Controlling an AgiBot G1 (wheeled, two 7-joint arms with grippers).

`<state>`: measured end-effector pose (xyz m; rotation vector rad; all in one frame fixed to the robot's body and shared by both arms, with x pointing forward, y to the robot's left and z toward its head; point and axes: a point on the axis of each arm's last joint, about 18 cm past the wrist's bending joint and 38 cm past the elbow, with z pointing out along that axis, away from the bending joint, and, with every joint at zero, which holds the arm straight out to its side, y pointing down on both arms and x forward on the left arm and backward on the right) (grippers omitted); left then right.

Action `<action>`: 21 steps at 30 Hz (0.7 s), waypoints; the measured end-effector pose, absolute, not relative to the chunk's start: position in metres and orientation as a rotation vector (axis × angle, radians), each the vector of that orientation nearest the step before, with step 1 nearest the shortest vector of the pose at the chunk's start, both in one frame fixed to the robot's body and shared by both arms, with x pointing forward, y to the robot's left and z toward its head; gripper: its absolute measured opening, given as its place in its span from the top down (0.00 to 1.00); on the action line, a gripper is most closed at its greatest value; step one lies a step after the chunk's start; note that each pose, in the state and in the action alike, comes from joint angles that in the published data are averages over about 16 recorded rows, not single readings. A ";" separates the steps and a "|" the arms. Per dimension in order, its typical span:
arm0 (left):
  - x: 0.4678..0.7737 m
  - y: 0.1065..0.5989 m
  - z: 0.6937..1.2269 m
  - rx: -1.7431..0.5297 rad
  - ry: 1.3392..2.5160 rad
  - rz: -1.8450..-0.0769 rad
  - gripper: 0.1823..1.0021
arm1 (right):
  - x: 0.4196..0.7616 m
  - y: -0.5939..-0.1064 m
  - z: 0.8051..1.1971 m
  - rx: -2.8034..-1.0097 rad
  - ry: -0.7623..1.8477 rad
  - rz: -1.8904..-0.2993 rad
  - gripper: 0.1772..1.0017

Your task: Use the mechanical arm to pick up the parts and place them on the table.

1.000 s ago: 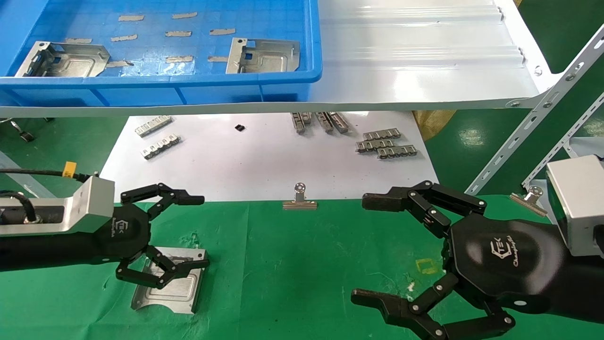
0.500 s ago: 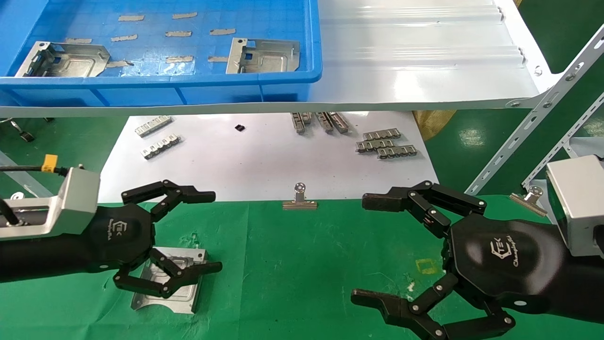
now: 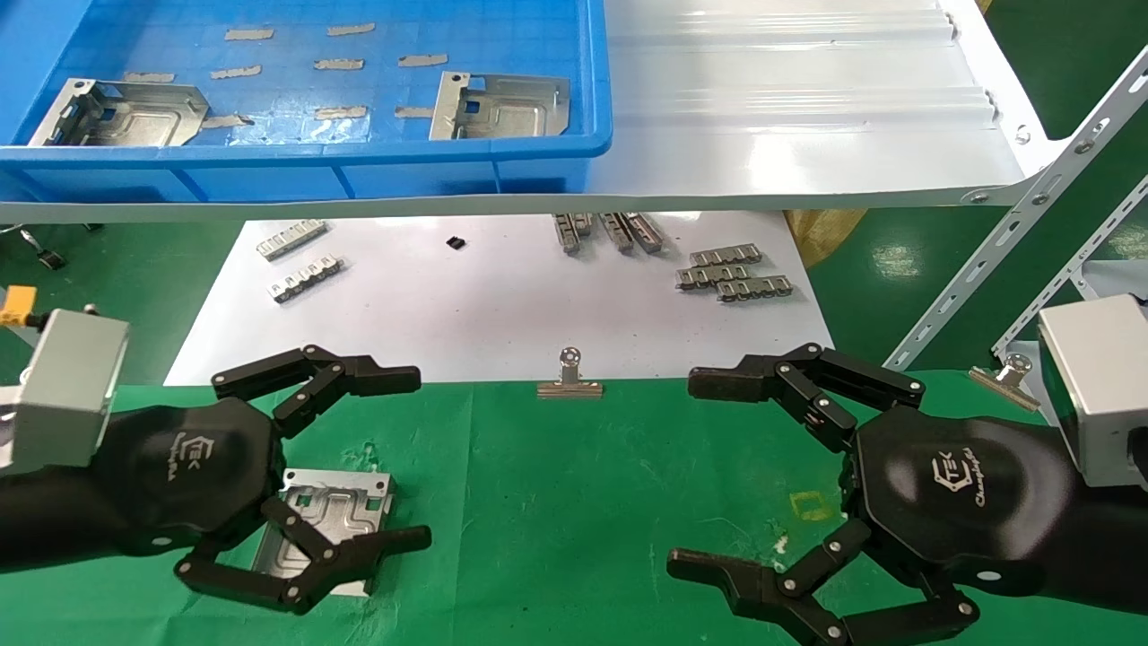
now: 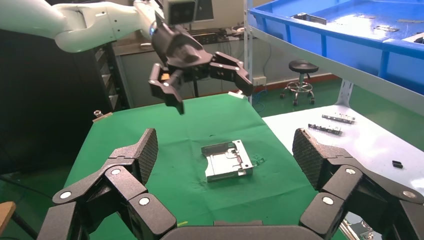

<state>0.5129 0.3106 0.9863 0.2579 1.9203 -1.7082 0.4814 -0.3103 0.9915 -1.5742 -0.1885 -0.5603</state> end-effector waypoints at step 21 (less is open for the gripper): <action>0.470 0.299 0.993 0.286 1.922 -1.806 0.00 | 0.481 -0.310 0.991 -1.574 -0.188 -0.560 0.00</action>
